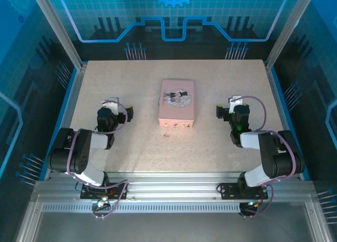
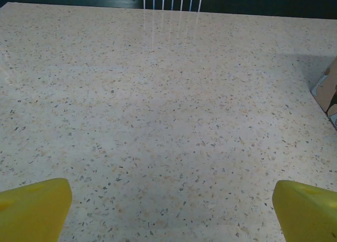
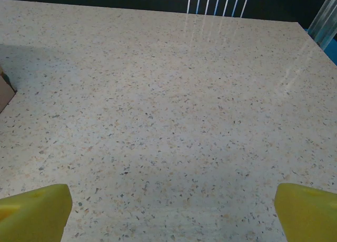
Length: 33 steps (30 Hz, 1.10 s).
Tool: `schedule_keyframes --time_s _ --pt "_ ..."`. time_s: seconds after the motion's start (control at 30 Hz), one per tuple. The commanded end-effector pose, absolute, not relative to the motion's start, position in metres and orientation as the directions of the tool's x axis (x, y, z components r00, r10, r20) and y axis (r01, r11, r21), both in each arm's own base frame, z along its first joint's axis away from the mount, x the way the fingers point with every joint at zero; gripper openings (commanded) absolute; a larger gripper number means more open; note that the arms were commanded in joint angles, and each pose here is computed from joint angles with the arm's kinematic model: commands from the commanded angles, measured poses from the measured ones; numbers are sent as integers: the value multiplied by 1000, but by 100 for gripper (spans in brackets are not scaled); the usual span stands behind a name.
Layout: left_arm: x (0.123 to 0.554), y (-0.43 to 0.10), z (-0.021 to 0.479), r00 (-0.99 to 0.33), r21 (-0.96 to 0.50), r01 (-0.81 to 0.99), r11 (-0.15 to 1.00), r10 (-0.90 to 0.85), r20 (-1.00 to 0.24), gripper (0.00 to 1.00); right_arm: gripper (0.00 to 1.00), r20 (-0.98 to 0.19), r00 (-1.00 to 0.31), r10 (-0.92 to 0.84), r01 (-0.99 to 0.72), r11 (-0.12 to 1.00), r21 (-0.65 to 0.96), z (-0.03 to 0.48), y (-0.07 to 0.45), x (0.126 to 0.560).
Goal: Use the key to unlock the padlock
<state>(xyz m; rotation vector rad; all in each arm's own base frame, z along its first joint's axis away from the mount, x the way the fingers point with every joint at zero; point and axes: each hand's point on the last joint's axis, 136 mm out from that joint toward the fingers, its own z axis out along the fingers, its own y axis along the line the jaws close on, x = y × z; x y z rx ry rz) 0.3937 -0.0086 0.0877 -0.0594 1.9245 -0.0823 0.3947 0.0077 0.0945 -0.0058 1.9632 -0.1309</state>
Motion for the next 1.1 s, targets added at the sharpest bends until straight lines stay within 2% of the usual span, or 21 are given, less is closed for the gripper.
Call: schedule_keyframes --time_s 0.0,1.07 --pt "399 -10 96 -326 -79 18 997 -68 -943 99 100 -926 -371 -71 48 994 -95 97 10 395" --pt "398 -2 100 -317 -90 -21 996 -92 -944 99 100 -922 -381 -71 36 995 -92 102 11 396"
